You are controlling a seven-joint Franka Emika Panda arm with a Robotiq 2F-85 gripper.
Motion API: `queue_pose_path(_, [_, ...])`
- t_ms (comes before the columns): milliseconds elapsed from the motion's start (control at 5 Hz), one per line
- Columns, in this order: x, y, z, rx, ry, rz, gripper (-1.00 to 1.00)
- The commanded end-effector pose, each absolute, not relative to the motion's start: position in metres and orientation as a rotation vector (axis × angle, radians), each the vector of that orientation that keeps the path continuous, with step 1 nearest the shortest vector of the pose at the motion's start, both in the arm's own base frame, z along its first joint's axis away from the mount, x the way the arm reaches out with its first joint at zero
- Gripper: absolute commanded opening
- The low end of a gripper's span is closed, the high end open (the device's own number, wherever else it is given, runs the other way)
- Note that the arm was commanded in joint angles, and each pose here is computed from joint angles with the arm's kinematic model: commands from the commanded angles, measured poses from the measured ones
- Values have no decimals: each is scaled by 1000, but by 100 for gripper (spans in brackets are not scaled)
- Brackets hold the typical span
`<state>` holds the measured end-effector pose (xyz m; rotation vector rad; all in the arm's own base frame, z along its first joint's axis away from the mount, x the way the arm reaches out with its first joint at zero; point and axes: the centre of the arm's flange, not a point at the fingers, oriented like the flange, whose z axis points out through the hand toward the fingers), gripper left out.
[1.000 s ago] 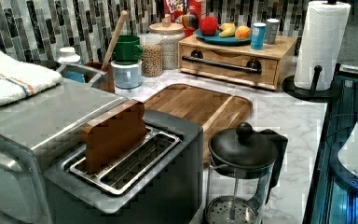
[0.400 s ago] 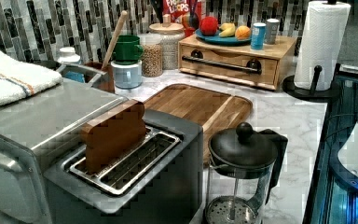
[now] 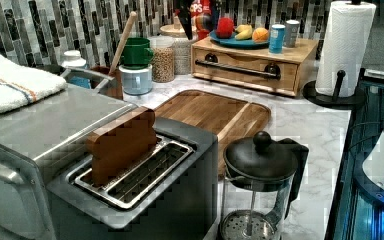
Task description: Open the drawer.
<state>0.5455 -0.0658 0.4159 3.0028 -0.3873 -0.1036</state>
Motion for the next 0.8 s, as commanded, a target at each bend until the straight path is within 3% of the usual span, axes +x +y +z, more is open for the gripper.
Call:
queue_pose_path(200, [512, -149, 421, 3014, -199, 24, 100])
queue_pose_path(400, [507, -163, 417, 2991, -135, 61, 100])
queue_pose_path(600, [513, -175, 409, 2981, -86, 56, 100])
queue_pose_path(800, [513, -183, 394, 2965, -59, 117, 100])
